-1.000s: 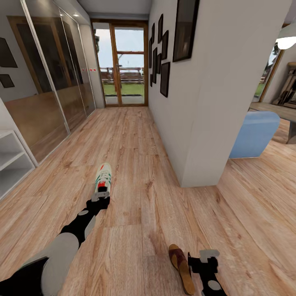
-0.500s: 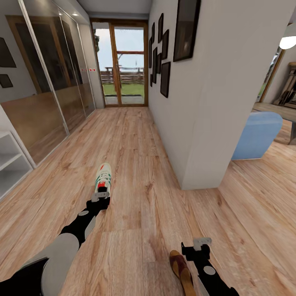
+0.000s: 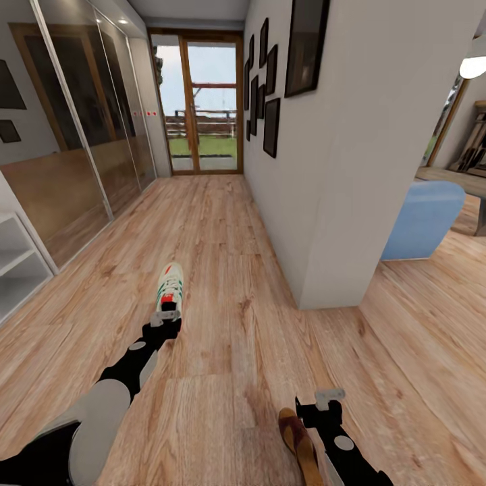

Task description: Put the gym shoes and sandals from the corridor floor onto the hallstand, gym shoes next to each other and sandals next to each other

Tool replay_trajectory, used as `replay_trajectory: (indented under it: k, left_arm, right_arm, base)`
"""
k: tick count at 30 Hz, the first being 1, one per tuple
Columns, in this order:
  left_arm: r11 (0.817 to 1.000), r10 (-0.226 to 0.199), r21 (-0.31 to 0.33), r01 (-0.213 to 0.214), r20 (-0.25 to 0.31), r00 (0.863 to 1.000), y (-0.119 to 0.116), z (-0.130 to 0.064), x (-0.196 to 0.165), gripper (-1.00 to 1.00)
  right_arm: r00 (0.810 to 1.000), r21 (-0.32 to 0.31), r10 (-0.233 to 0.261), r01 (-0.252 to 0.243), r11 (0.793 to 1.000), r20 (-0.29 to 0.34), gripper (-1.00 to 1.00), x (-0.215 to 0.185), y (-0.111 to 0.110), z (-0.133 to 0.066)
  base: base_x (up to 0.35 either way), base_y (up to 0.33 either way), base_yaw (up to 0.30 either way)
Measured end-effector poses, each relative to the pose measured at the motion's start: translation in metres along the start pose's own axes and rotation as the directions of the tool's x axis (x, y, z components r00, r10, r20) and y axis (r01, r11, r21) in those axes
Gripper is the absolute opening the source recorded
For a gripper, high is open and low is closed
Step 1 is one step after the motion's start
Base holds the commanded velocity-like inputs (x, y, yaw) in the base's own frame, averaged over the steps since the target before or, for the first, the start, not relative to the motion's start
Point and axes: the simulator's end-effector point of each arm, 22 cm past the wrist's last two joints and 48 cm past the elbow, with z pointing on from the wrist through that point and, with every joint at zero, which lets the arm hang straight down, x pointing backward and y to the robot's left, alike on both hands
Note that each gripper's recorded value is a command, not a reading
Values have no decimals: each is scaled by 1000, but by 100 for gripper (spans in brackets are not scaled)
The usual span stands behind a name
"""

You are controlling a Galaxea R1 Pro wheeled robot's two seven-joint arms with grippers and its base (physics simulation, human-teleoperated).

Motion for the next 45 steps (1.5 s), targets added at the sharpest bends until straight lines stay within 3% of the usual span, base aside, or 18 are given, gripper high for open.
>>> replay_trajectory:
  k: [6, 24, 30, 35, 42, 45]
  left_arm:
    - [1000, 1, -10, -1, 23, 1000, 6, 5, 0, -100]
    - [1000, 4, -13, -5, -75, 997, 5, 29, 67, -100]
    - [999, -1, 35, 4, -65, 998, -8, 39, 64, -100]
    - [999, -4, 44, 8, -93, 996, -10, 45, 75, -100]
    - [1000, 0, 24, 2, -81, 997, 2, 54, 77, -100]
    - [1000, 4, 11, -4, -48, 999, 9, 58, 64, -100]
  right_arm:
    - [1000, 0, 0, 0, 1000, -8, 100, 16, 1, 6]
    - [994, -9, -2, 1, 1000, -110, 100, 72, 7, 18]
    - [990, -13, -3, 1, 1000, -144, 100, 91, 9, 21]
    - [985, -16, -4, 1, 1000, -171, 100, 107, 11, 23]
    - [978, -20, -5, 1, 1000, -210, 100, 129, 13, 25]
    - [974, -22, -6, 1, 1000, -227, 100, 138, 14, 25]
  base:
    - [0, 0, 0]
    - [0, 0, 0]
    - [0, 0, 0]
    - [0, 0, 0]
    - [0, 0, 0]
    - [0, 0, 0]
